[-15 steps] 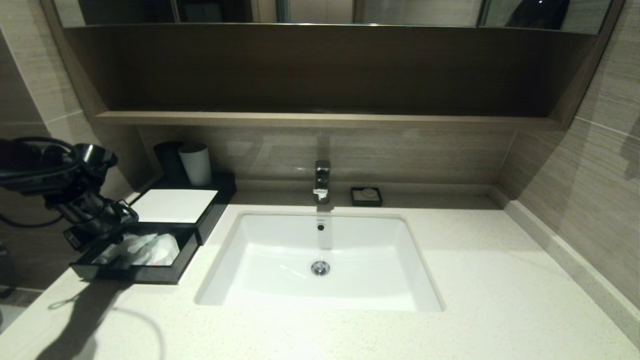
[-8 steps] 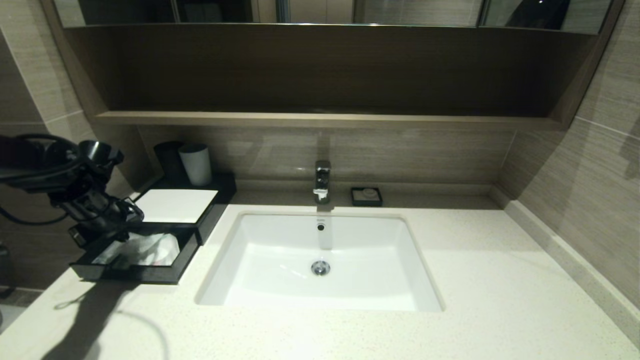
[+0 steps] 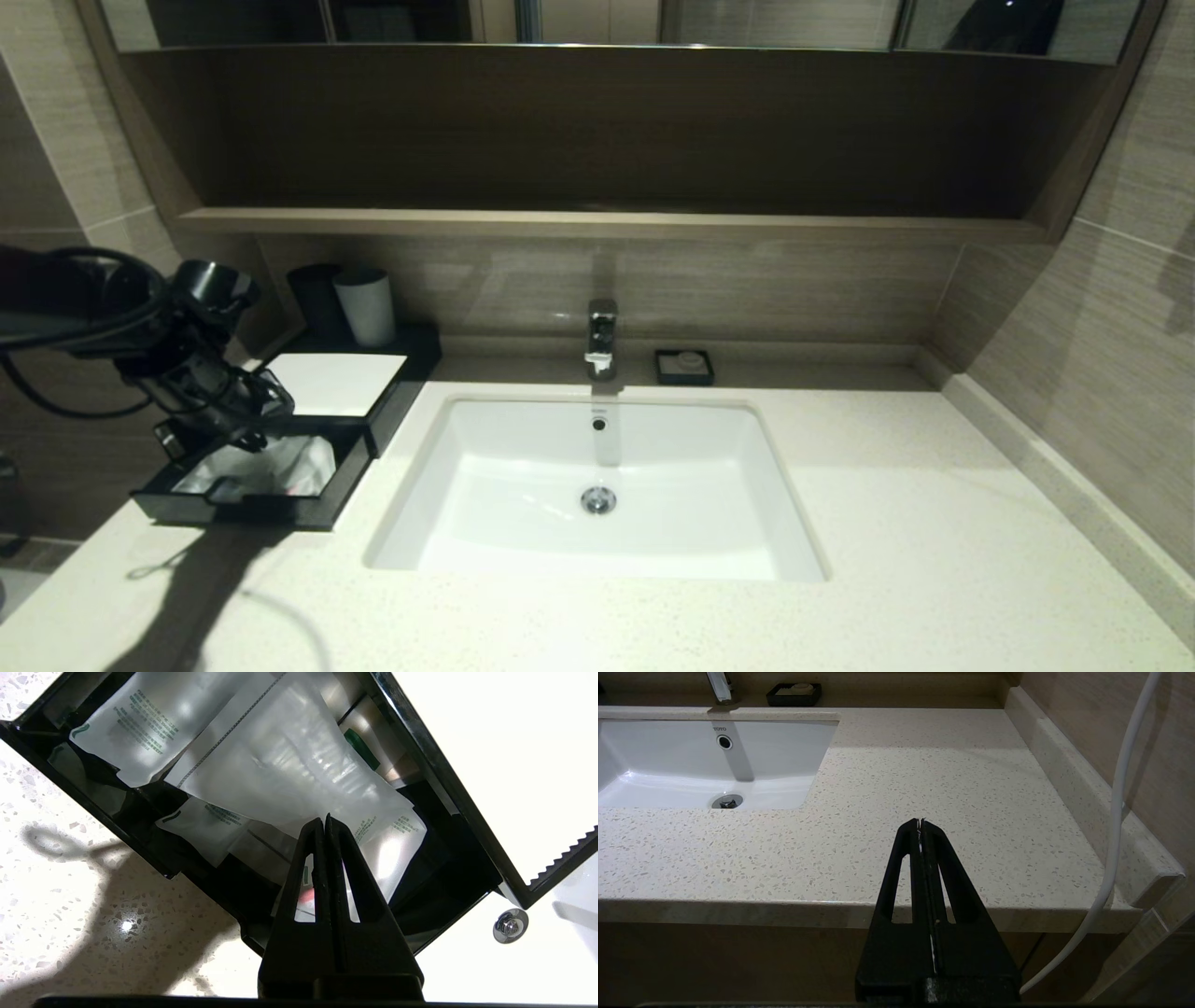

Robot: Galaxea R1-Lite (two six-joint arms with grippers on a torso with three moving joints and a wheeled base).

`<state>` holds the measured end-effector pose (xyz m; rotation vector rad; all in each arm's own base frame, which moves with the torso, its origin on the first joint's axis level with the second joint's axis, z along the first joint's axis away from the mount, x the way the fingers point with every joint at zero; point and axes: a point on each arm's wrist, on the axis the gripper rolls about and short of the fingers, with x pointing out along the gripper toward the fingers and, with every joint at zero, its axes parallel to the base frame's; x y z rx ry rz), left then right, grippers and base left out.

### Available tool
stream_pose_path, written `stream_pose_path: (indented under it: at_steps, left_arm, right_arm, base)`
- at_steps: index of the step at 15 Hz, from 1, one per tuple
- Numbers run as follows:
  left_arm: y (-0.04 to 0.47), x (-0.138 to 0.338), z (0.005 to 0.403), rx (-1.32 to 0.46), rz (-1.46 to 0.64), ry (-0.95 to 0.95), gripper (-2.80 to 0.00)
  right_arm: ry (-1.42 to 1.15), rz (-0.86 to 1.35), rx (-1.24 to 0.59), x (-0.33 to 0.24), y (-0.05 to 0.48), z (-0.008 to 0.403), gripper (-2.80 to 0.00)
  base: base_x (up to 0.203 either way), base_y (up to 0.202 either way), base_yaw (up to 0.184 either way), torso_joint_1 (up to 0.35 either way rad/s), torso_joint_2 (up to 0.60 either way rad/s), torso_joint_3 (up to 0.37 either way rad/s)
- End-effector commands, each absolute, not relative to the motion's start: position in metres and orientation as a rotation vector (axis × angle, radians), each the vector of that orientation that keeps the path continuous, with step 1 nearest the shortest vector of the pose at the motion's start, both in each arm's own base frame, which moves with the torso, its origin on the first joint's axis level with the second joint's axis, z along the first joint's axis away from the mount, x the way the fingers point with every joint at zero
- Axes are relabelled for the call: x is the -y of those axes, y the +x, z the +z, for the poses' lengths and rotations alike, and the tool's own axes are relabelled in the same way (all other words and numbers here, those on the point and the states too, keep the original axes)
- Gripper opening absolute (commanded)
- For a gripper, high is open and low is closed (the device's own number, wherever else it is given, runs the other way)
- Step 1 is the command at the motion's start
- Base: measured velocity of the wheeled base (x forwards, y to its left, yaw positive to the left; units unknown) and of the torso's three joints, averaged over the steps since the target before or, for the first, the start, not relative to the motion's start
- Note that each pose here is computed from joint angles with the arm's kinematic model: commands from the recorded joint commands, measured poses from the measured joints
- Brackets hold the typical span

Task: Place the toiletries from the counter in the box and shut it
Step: Place the bathroom toiletry into the drawer

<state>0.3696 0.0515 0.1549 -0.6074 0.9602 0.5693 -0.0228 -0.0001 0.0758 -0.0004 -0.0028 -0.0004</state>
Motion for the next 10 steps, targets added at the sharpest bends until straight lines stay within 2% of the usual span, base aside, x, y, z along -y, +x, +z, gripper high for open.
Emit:
stream_pose_path:
  at_steps: [1,10]
  left_arm:
    - [0.369,-0.051,0.154,-0.965,0.574,-0.61,-2.8]
    - [0.37,-0.044,0.144,-0.997,0.564,-0.596,-2.8]
  right_arm:
    - [-0.002,0.0,0.003,0.0,-0.023,0.075,-2.8]
    - [0.0,0.0,0.003,0.0,-0.023,0.075,-2.8]
  base:
    - [0.0,0.0,0.0,0.0,0.0,0.0]
    - [0.0,0.0,0.0,0.0,0.0,0.0]
